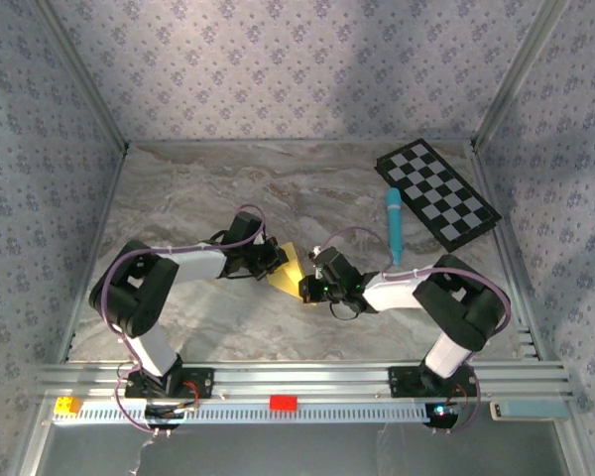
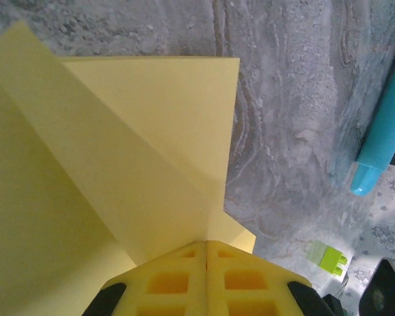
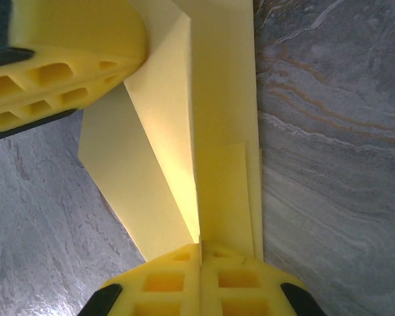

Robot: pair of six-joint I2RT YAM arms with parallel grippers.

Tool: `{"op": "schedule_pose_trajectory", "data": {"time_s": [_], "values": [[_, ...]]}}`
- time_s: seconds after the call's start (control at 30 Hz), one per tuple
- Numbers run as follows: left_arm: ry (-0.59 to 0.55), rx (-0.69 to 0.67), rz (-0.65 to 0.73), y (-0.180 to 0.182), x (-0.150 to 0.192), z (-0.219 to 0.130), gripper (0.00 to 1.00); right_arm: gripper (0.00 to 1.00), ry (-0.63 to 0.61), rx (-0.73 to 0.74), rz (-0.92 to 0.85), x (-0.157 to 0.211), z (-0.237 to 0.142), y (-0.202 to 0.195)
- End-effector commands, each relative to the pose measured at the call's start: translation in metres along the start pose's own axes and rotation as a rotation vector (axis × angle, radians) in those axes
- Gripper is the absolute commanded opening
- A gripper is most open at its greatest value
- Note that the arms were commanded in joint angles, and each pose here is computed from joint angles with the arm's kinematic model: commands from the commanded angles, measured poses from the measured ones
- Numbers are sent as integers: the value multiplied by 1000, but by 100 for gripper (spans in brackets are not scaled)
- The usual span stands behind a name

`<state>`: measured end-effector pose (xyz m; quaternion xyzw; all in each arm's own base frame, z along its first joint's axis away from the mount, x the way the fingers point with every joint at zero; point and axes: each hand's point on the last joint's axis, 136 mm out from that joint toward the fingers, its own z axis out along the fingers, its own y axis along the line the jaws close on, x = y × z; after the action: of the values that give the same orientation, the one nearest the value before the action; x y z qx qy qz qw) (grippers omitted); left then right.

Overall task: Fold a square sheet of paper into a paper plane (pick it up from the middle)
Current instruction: Fourth fold the wing at the center of the table.

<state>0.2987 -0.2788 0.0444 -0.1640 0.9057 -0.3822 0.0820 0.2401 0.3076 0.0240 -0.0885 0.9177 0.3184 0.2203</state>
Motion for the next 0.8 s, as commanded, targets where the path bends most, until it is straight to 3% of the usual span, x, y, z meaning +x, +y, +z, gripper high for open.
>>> {"op": "schedule_pose_trajectory", "data": {"time_s": [0.0, 0.37, 0.77], "values": [[-14, 1, 12, -5, -4, 4, 4, 4, 93, 42, 43, 18, 5, -14], [-27, 0, 48, -10, 0, -3, 10, 3, 144, 33, 116, 23, 10, -21], [-15, -34, 36, 1, 2, 7, 8, 3, 172, 42, 151, 25, 12, -27]]}}
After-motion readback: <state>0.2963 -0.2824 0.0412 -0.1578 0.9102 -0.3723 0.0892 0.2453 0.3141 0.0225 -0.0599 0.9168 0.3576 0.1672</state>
